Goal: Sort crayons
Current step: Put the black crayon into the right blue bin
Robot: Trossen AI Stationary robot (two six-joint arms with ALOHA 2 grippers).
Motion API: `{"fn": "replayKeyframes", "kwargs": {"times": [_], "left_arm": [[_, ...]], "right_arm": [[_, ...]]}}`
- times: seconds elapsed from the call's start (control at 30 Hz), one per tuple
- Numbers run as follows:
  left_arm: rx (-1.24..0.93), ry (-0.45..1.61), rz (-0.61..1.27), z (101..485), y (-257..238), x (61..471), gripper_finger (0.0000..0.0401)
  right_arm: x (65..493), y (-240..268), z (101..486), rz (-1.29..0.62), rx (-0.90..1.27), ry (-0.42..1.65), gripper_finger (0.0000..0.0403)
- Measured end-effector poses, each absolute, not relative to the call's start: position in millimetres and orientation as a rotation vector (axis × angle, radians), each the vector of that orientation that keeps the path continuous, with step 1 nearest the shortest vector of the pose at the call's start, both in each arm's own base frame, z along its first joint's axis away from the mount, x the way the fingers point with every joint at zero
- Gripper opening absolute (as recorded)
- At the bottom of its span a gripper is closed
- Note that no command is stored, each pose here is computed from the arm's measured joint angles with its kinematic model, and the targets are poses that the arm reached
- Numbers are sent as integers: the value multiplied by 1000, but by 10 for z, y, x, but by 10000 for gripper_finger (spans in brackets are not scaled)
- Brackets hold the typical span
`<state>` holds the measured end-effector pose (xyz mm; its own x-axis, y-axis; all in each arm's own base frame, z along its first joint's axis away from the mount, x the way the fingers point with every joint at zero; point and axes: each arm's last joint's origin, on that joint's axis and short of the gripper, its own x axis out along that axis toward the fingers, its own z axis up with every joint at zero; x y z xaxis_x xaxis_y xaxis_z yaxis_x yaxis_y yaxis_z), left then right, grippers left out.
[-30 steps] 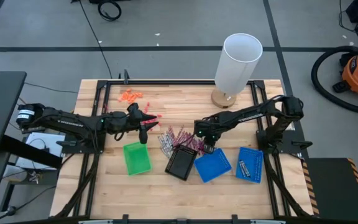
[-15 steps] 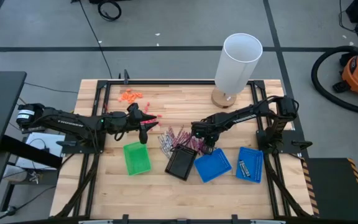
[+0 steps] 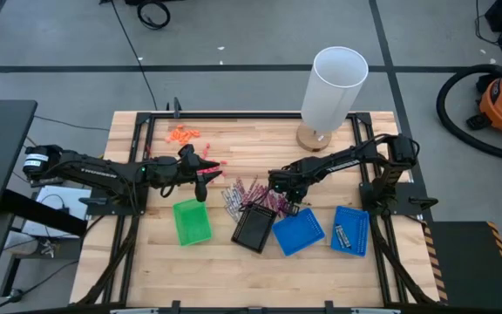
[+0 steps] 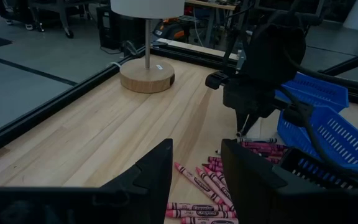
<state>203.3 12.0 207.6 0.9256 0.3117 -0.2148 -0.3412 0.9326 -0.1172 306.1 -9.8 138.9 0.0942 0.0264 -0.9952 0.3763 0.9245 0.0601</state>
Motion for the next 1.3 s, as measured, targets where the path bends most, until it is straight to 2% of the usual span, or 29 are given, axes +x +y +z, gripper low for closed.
{"fn": "replayKeyframes", "kwargs": {"times": [0.6, 1.3], "left_arm": [[-154, 194, 336, 2076, 120, 2033, 149], [-158, 183, 335, 2086, 120, 2035, 149]], "right_arm": [[2955, -100, 1527, -289, 329, 1483, 34], [2434, -50, 2432, -438, 368, 1251, 34]]}}
